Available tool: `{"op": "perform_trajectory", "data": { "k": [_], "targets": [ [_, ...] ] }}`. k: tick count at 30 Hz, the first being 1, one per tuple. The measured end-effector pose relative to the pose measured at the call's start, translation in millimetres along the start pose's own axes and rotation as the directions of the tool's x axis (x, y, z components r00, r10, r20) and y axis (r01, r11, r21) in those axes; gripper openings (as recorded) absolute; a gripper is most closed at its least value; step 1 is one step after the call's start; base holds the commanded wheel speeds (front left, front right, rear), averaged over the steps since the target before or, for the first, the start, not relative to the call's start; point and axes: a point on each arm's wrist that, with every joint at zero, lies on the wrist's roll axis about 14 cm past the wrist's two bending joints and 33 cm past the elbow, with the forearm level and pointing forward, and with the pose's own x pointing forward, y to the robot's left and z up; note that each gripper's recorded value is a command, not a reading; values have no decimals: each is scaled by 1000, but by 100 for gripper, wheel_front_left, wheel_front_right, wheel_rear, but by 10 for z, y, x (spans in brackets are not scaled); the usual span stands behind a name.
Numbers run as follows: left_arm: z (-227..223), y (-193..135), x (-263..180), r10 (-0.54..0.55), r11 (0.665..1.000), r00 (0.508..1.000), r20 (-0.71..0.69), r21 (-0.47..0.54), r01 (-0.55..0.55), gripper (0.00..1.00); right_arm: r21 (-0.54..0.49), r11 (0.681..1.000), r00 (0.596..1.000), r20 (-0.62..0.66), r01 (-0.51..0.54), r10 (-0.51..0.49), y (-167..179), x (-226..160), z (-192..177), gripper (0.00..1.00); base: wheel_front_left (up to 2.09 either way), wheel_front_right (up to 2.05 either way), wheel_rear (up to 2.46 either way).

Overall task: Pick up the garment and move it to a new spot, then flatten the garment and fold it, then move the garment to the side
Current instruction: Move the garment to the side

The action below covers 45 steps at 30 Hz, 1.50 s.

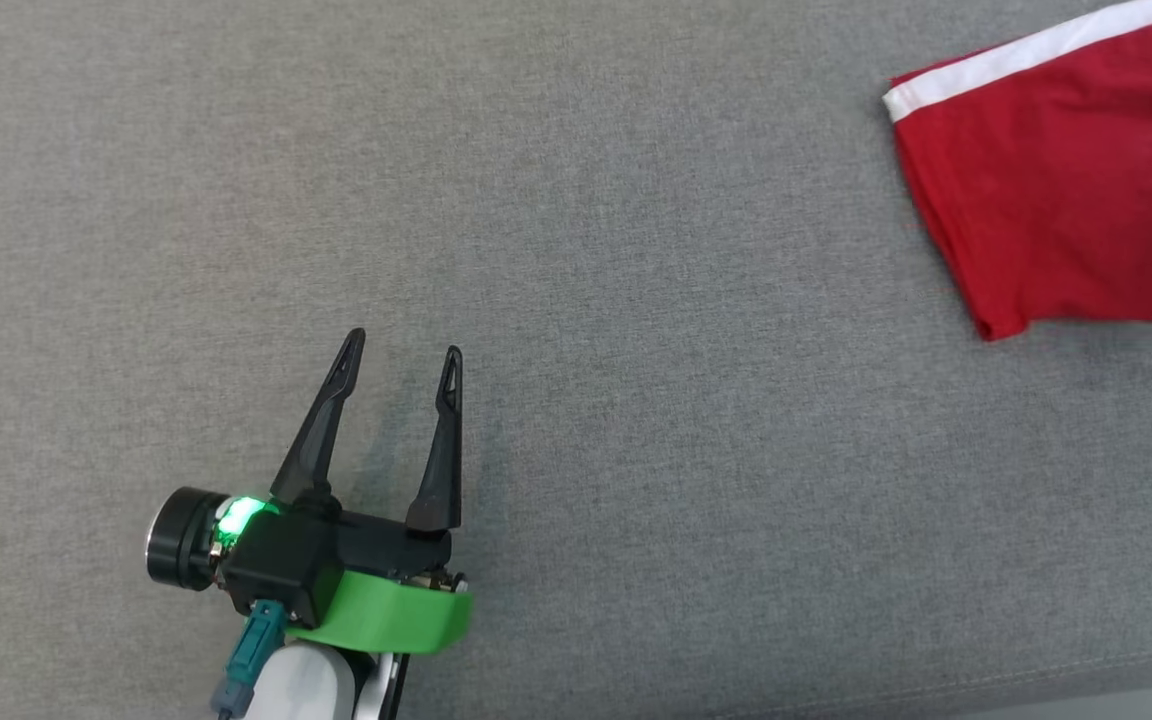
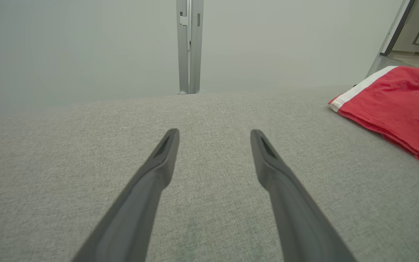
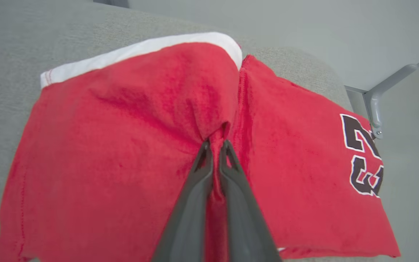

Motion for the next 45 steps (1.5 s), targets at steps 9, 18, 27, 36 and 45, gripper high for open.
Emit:
{"op": "perform_trajectory", "data": {
  "k": [9, 18, 27, 36, 45],
  "targets": [
    [-297, -104, 99, -58, 998, 996, -62, -12, 58, 100, -98, 987, 992, 9, 125, -125, -532, 12, 85, 0, 0, 0, 0],
    [-369, -94, 101, -60, 998, 995, -79, -8, 59, 100, -141, 958, 968, 42, 251, -248, -1031, -131, 218, 0, 0, 0, 0],
    [-380, -102, 126, -72, 997, 994, -79, -1, 72, 100, -171, 931, 947, 57, 321, -316, -1244, -168, 188, 100, 0, 0, 0],
    [-215, -108, 77, -63, 998, 997, -49, 16, 64, 100, -144, 944, 937, 232, 298, -260, -881, -11, 402, 100, 0, 0, 0],
    [47, -92, -157, -10, 1000, 1000, -11, 25, 10, 100, 29, 997, 909, 409, 70, -76, 345, -64, 553, 100, 0, 0, 0]
  ]
}}
